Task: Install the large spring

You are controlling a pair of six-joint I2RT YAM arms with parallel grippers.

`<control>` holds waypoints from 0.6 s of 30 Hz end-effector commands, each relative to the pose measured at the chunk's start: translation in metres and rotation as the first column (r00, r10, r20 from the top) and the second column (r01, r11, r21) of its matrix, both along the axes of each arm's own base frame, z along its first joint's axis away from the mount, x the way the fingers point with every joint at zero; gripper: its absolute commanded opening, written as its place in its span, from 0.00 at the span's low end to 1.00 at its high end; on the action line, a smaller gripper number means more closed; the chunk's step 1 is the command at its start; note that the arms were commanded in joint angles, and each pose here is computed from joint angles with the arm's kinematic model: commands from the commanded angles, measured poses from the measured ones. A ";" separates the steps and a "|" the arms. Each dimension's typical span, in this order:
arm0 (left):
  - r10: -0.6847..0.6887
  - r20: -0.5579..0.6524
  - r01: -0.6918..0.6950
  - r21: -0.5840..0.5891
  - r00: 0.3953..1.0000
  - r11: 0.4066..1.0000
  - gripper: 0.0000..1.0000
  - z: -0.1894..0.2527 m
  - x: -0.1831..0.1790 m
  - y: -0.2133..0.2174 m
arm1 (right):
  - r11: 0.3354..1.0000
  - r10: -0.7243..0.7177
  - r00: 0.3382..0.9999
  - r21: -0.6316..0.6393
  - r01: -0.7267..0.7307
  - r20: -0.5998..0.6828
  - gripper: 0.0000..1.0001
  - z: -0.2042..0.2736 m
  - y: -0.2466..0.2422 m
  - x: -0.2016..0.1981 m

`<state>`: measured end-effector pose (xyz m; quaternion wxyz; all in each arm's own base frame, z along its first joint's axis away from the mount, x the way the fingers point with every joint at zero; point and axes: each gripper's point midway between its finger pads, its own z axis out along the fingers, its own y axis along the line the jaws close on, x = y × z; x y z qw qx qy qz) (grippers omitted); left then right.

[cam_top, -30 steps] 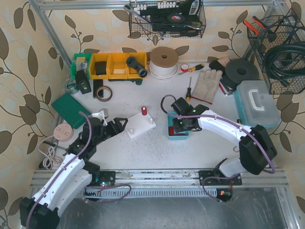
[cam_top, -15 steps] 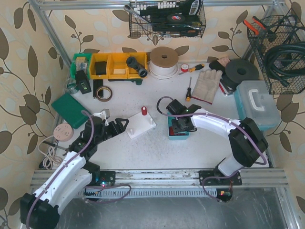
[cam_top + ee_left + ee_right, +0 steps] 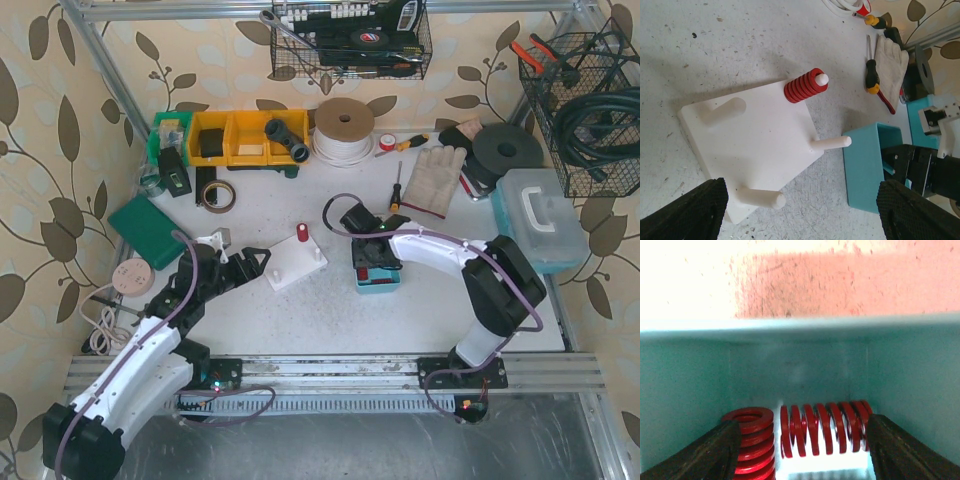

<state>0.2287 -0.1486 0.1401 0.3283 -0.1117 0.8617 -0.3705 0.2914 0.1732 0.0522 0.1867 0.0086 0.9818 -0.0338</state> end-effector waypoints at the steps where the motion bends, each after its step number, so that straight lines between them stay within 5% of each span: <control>1: -0.025 0.039 0.026 -0.020 0.999 0.999 0.84 0.013 0.004 -0.007 | 0.999 -0.031 0.999 -0.042 0.031 -0.017 0.69 -0.015 0.000 0.005; 18: -0.034 0.022 0.034 -0.011 0.999 0.999 0.84 0.010 0.009 -0.010 | 1.000 0.008 1.000 0.011 -0.008 -0.016 0.60 -0.008 0.015 0.007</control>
